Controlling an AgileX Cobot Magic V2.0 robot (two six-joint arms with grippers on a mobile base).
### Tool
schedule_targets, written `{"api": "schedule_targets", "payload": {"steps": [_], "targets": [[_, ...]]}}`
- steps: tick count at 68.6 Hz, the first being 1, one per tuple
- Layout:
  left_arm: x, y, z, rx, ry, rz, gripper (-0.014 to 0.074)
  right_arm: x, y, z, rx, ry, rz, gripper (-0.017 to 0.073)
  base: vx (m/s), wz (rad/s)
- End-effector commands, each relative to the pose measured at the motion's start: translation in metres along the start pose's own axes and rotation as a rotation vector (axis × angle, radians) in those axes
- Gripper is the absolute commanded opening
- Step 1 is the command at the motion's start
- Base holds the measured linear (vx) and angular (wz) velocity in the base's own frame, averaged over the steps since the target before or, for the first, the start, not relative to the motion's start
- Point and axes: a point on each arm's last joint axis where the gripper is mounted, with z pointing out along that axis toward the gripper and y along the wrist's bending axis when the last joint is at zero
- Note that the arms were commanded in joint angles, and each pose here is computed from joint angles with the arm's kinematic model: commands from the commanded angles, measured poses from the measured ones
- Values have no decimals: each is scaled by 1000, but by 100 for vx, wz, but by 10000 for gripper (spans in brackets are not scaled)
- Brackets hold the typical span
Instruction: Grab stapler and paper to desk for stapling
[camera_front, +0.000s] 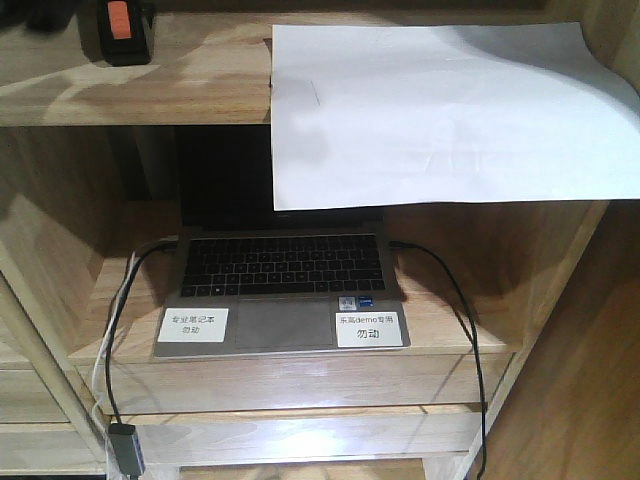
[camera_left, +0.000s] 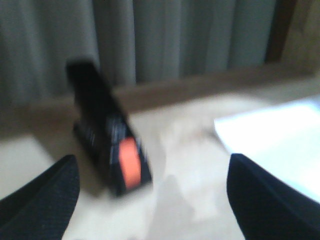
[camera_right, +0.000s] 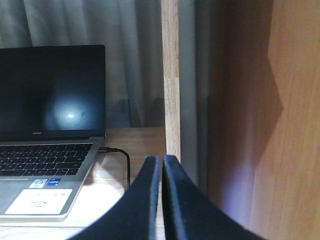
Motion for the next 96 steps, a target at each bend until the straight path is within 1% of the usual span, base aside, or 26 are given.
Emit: {"api": "schedule_targets", "payload": {"steps": [1, 3, 8, 10, 11, 15, 16, 22, 25, 32, 35, 45, 53, 61, 68, 72, 78, 84, 90, 91, 92, 96], "targets": [[-34, -3, 6, 16, -94, -39, 582, -7, 1, -1, -4, -87, -4, -9, 0, 0], [-41, -3, 12, 15, -89, -51, 584, -7, 1, -1, -4, -87, -4, -9, 0, 0], [-51, -3, 24, 6, -67, -62, 596, -7, 1, -1, -4, -87, -4, -9, 0, 0], [-55, -1, 30, -9, -50, -60, 598, -7, 1, -1, -4, -87, -4, -9, 0, 0], [-59, -1, 30, -13, -60, -63, 598, -7, 1, -1, -4, -87, -4, -9, 0, 0], [-63, 2, 43, -49, -25, -68, 597, -7, 1, -1, -4, -87, -4, -9, 0, 0], [-64, 3, 45, -60, -20, -61, 597, -7, 1, -1, -4, -87, -4, -9, 0, 0], [-68, 7, 58, -108, 22, -74, 597, -7, 1, -1, -4, -87, -4, -9, 0, 0], [-67, 9, 65, -130, 50, -75, 597, -7, 1, -1, -4, -87, -4, -9, 0, 0], [-66, 11, 79, -162, 100, -109, 597, -7, 1, -1, -4, -87, -4, -9, 0, 0], [-64, 13, 86, -175, 120, -110, 596, -7, 1, -1, -4, -87, -4, -9, 0, 0], [-58, 20, 101, -255, 172, -116, 596, -7, 1, -1, -4, -87, -4, -9, 0, 0], [-53, 20, 111, -265, 196, -130, 596, -7, 1, -1, -4, -87, -4, -9, 0, 0], [-47, 19, 121, -248, 220, -147, 592, -7, 1, -1, -4, -87, -4, -9, 0, 0], [-44, 19, 125, -250, 229, -145, 574, -7, 1, -1, -4, -87, -4, -9, 0, 0], [-44, 20, 126, -263, 228, -133, 537, -7, 1, -1, -4, -87, -4, -9, 0, 0], [-43, 22, 125, -285, 236, -119, 406, -7, 1, -1, -4, -87, -4, -9, 0, 0], [-42, 24, 124, -301, 254, -102, 242, -7, 1, -1, -4, -87, -4, -9, 0, 0], [-40, 24, 124, -306, 277, -71, 37, -7, 1, -1, -4, -87, -4, -9, 0, 0], [-41, 24, 123, -306, 278, -68, 23, -7, 1, -1, -4, -87, -4, -9, 0, 0], [-41, 24, 122, -305, 279, -67, -11, -7, 1, -1, -4, -87, -4, -9, 0, 0], [-44, 23, 119, -296, 272, -69, -9, -7, 1, -1, -4, -87, -4, -9, 0, 0]]}}
